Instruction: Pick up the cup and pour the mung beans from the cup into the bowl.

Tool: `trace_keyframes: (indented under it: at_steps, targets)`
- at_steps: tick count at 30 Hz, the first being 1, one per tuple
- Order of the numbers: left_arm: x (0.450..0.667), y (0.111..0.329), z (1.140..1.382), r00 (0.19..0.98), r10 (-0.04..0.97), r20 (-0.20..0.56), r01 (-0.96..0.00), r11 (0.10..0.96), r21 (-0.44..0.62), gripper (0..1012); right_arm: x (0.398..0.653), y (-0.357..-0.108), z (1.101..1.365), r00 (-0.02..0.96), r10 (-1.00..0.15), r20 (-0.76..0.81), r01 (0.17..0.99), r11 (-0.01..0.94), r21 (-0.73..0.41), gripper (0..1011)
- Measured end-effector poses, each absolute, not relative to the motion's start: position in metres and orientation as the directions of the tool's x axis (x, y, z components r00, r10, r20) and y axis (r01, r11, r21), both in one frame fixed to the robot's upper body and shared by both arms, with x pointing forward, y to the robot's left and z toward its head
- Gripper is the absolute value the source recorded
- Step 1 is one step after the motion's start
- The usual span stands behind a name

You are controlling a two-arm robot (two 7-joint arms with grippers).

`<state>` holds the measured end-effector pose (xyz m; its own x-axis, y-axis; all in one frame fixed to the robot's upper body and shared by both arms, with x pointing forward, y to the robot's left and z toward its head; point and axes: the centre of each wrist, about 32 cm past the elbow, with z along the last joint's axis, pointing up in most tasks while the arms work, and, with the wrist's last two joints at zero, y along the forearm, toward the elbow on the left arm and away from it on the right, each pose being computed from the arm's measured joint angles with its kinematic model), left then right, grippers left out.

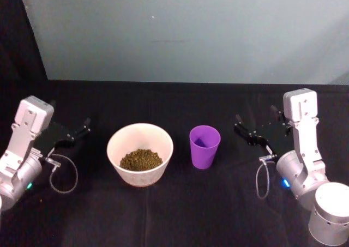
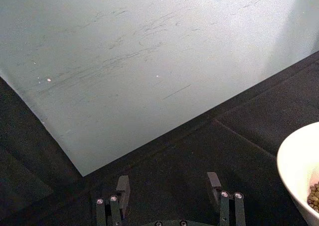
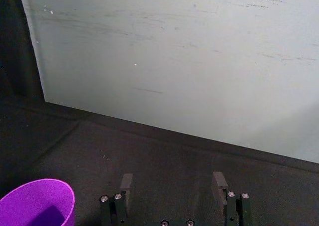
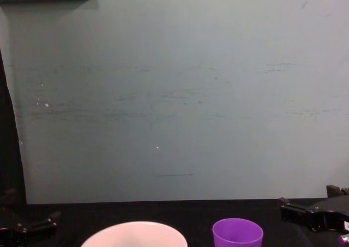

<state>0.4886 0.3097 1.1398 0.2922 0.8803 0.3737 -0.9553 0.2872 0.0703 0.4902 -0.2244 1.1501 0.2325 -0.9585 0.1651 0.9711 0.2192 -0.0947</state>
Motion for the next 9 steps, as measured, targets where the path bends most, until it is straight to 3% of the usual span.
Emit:
trace_keyframes:
  at_steps: [9]
  targets:
    - [0.4886,0.3097,1.1398,0.292,0.88,0.374,-0.955,0.287,0.07,1011,0.4902,-0.2244,1.1501,0.232,-0.959,0.165,0.971,0.219,-0.095,1003]
